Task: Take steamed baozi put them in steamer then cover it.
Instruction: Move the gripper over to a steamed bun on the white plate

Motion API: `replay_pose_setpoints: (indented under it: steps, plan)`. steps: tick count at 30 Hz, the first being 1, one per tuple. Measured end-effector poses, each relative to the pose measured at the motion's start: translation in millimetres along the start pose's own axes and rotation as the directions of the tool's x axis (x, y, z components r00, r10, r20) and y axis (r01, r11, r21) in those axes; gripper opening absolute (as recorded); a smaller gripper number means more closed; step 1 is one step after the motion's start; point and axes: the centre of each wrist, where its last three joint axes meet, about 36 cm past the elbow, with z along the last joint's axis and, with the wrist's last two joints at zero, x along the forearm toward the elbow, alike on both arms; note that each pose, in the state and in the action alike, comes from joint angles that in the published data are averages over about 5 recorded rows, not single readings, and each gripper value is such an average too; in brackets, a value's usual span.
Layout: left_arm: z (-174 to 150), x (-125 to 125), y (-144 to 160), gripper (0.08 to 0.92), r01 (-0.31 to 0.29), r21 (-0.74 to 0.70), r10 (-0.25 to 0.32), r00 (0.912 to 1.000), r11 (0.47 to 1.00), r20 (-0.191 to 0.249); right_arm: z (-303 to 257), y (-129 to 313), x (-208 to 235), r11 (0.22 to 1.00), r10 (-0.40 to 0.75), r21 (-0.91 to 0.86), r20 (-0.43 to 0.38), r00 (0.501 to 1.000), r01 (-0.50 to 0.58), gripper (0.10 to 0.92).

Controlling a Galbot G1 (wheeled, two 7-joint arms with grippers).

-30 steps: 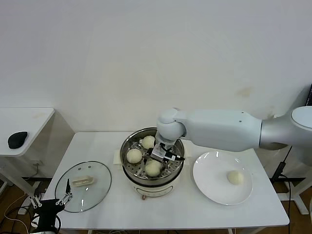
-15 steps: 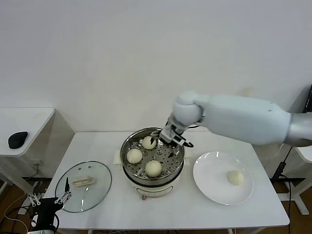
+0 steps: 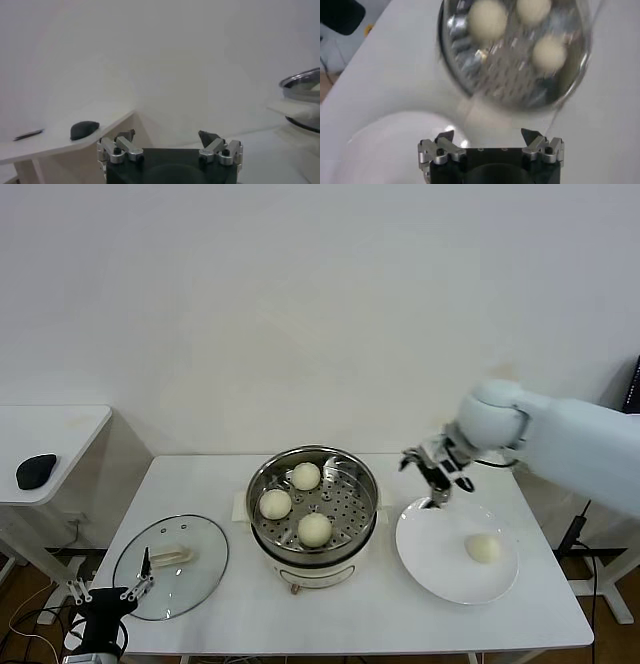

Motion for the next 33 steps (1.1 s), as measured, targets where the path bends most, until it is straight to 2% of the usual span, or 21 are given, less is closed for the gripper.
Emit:
replay_pose_setpoints:
  steps: [7,18,33]
  plan:
    - [2.3,2.3,0.6,0.823,0.0,-0.003,0.0,1.0,1.0,-0.008,42.0,41.2,-24.0,0.995,-0.023,-0.095,-0.062,0.998,0.017,0.823]
    - [3.5,4.4,3.3,0.823,0.005,-0.014,-0.005,0.9998,1.0,-0.018,82.3,86.0,-75.2,0.977,-0.086,-0.201,-0.106,0.991,0.063,0.823]
    - [4.5,5.0,7.0,0.823,0.015,-0.019,-0.016,0.9997,1.0,-0.02,106.0,104.5,-124.7,0.954,-0.105,-0.291,-0.121,0.987,0.066,0.823]
